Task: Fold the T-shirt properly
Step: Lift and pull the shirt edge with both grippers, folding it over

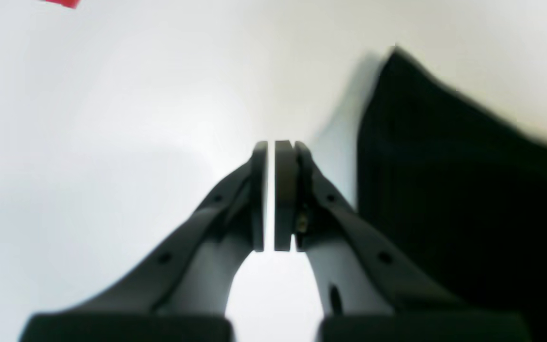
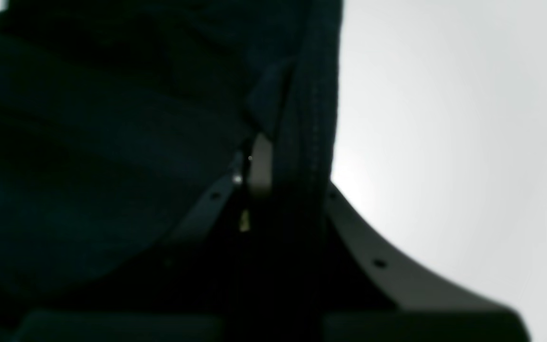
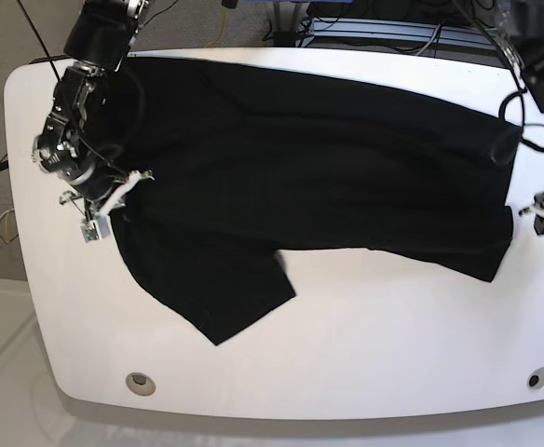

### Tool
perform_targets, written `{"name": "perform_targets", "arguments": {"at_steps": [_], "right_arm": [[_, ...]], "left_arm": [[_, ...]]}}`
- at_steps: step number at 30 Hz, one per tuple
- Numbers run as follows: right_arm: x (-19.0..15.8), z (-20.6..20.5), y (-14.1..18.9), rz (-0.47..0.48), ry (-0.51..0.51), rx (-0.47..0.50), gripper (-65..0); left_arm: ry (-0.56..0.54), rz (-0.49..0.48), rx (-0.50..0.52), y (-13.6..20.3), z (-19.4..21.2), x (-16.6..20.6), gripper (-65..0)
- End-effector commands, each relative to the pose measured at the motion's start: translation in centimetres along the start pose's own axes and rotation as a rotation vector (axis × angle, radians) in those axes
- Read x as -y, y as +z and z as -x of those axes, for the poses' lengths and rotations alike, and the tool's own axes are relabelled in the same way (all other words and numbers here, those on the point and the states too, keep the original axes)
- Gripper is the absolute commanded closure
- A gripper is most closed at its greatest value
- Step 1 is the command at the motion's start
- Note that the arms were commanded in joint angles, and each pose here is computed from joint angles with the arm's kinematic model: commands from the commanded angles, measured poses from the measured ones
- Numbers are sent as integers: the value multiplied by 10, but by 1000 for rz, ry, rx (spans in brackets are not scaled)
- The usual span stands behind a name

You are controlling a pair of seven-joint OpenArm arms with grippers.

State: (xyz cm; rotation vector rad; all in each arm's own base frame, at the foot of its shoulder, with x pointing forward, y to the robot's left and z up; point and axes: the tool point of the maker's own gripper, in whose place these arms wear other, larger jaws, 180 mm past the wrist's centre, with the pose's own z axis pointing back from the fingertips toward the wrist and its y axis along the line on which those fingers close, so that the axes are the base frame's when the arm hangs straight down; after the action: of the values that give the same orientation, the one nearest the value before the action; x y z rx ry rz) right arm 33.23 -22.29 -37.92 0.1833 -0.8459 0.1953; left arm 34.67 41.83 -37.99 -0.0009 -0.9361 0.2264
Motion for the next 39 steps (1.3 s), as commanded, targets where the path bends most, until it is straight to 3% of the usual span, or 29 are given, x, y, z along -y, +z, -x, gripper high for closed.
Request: {"name": "perform_targets", "arguments": {"at_steps": [1, 6, 20, 39], "right_arm": [[3, -21, 8, 9, 28, 62, 0], [6, -14, 28, 41, 37, 69, 0], [18, -30, 47, 38, -50, 151, 0], [7, -15, 38, 31, 12, 56, 0]], "left_arm": [[-19, -19, 52, 12, -19, -8, 0], [-24, -42, 62, 35, -8, -10, 0], [-83, -27, 117, 48, -32, -2, 0], [-138, -18, 71, 58, -14, 2, 0]]}}
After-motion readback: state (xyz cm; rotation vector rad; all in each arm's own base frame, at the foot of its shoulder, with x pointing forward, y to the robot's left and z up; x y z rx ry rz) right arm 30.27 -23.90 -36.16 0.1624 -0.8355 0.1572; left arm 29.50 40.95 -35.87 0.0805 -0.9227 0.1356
